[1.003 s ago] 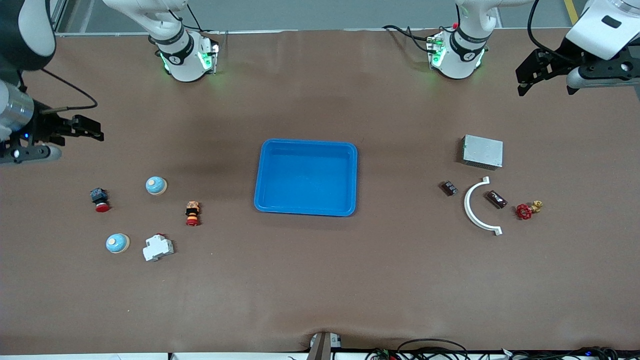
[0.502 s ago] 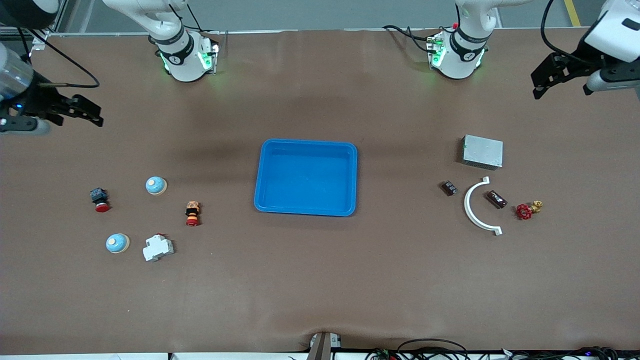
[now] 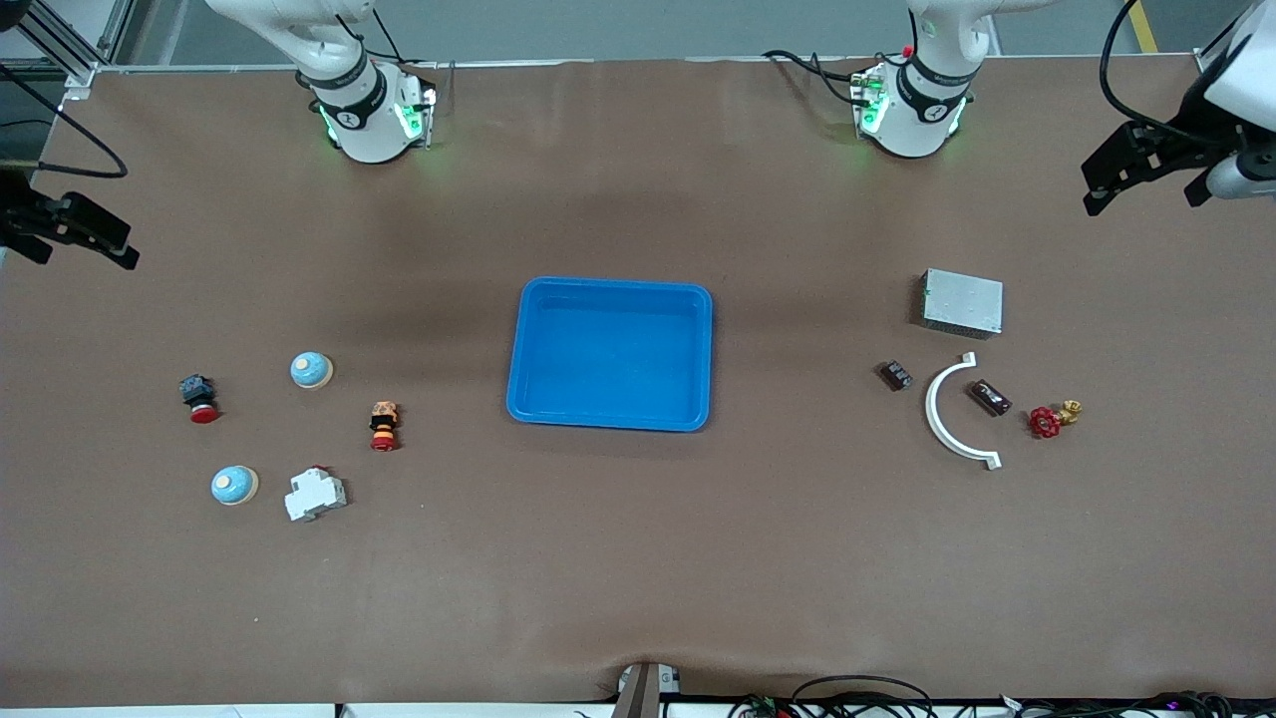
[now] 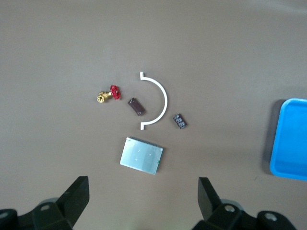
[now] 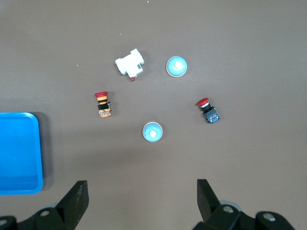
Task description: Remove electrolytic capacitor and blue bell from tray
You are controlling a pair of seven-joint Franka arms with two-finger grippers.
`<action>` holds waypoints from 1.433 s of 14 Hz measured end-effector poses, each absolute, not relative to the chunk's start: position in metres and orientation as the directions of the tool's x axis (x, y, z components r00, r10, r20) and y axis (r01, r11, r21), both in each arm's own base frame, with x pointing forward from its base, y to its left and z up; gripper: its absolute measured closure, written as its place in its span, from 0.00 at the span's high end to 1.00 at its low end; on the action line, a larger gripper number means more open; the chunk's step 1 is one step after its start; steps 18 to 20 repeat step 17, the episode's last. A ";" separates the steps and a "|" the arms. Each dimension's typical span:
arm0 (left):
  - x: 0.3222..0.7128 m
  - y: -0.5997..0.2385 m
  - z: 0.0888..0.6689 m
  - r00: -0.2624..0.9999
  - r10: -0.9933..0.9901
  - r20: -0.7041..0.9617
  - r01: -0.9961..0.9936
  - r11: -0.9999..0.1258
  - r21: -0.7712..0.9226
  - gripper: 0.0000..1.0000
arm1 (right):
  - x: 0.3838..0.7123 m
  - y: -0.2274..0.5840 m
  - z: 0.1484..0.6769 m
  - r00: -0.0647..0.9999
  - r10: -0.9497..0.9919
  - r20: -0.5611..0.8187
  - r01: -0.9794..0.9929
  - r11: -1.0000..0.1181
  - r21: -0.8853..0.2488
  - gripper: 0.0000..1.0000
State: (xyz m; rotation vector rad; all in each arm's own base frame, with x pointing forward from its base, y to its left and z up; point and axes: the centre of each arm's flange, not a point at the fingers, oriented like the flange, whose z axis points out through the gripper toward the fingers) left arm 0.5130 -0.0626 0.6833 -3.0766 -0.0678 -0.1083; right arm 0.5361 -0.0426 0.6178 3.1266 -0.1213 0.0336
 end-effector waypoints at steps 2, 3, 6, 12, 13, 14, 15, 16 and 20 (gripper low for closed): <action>0.522 -0.062 0.682 0.997 0.042 0.070 0.046 -0.997 -0.055 1.00 | 0.552 -0.043 0.609 0.997 -0.077 -0.012 -0.077 -0.997 0.012 1.00; 0.524 -0.061 0.680 0.997 0.042 0.068 0.046 -0.998 -0.054 1.00 | 0.560 -0.044 0.606 0.997 -0.077 -0.030 -0.077 -0.997 0.013 1.00; 0.524 -0.061 0.678 0.998 0.042 0.057 0.045 -0.997 -0.055 1.00 | 0.572 -0.045 0.603 0.996 -0.075 -0.052 -0.075 -0.997 0.013 1.00; 0.525 -0.063 0.674 0.999 0.026 0.038 0.029 -0.998 -0.057 1.00 | 0.570 -0.044 0.606 0.997 -0.046 -0.068 -0.046 -0.999 0.012 1.00; 0.526 -0.063 0.673 0.999 0.024 0.037 0.026 -0.998 -0.057 1.00 | 0.570 -0.044 0.606 0.996 -0.046 -0.071 -0.045 -0.999 0.012 1.00; 0.526 -0.063 0.672 0.999 0.023 0.036 0.025 -0.998 -0.057 1.00 | 0.570 -0.044 0.606 0.996 -0.046 -0.072 -0.045 -0.999 0.012 1.00; 0.526 -0.063 0.672 0.999 0.023 0.035 0.025 -0.998 -0.057 1.00 | 0.569 -0.044 0.606 0.996 -0.046 -0.073 -0.045 -0.999 0.012 1.00; 0.526 -0.063 0.672 0.999 0.022 0.035 0.024 -0.998 -0.057 1.00 | 0.569 -0.044 0.606 0.996 -0.046 -0.073 -0.045 -0.999 0.012 1.00; 0.526 -0.063 0.672 0.999 0.022 0.035 0.024 -0.998 -0.057 1.00 | 0.569 -0.044 0.606 0.996 -0.045 -0.073 -0.045 -0.999 0.012 1.00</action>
